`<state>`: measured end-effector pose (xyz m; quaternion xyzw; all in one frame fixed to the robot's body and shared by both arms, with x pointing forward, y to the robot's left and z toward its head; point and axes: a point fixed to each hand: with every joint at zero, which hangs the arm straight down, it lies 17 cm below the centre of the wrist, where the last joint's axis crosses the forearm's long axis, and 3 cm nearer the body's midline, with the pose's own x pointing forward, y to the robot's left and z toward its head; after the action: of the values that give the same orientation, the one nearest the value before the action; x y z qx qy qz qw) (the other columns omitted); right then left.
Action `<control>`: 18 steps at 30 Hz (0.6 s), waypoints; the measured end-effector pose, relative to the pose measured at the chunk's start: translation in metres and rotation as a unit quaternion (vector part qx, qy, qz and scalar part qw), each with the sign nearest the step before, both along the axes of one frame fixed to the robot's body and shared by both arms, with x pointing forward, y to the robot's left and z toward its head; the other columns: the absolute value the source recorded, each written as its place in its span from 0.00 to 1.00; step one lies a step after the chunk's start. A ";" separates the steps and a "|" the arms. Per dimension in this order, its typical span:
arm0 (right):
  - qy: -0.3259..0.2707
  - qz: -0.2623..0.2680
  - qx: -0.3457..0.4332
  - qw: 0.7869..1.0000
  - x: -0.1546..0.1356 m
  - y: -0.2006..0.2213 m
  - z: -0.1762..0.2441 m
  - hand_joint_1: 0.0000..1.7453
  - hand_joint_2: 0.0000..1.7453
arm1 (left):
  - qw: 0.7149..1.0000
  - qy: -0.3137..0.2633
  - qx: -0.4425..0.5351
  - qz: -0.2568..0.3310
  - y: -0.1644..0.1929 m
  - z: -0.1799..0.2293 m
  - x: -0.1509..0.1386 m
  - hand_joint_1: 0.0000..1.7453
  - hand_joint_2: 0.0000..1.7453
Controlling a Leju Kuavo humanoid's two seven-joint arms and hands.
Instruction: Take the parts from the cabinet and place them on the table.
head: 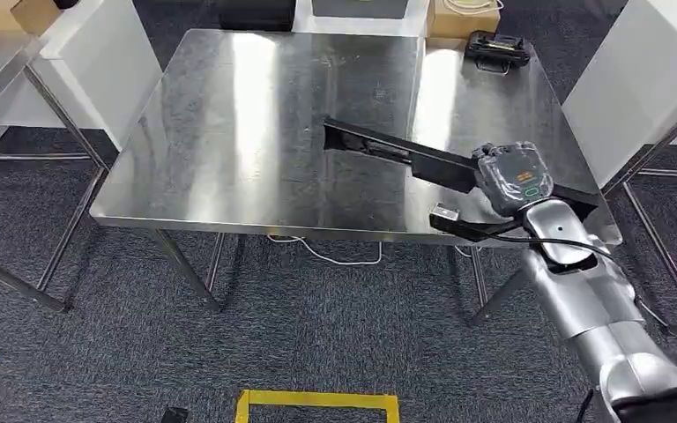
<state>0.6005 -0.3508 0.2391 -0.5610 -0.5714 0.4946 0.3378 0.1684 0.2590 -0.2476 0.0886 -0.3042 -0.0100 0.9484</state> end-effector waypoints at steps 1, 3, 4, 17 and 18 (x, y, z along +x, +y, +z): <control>-0.002 -0.002 -0.003 1.000 0.004 -0.007 0.006 1.00 1.00 | 1.000 0.000 0.001 0.001 0.001 0.000 0.000 0.00 1.00; -0.004 -0.015 -0.010 1.000 0.013 -0.027 0.019 1.00 1.00 | 1.000 -0.001 0.003 0.003 0.002 0.000 0.001 0.00 1.00; -0.008 -0.024 -0.013 1.000 0.017 -0.036 0.028 1.00 1.00 | 1.000 -0.001 0.004 0.002 0.002 0.000 0.001 0.00 1.00; 0.017 -0.143 -0.033 0.989 0.037 -0.117 0.046 1.00 1.00 | 0.994 -0.088 0.048 0.048 0.029 0.021 0.022 0.00 1.00; 0.022 -0.144 -0.033 0.989 0.038 -0.117 0.044 1.00 1.00 | 0.993 -0.093 0.050 0.056 0.032 0.022 0.022 0.00 1.00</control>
<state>0.6383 -0.4678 0.2828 -0.6376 -0.4603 0.4713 0.3993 0.1904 0.2909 -0.2256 0.1536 -0.3847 0.0359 0.9094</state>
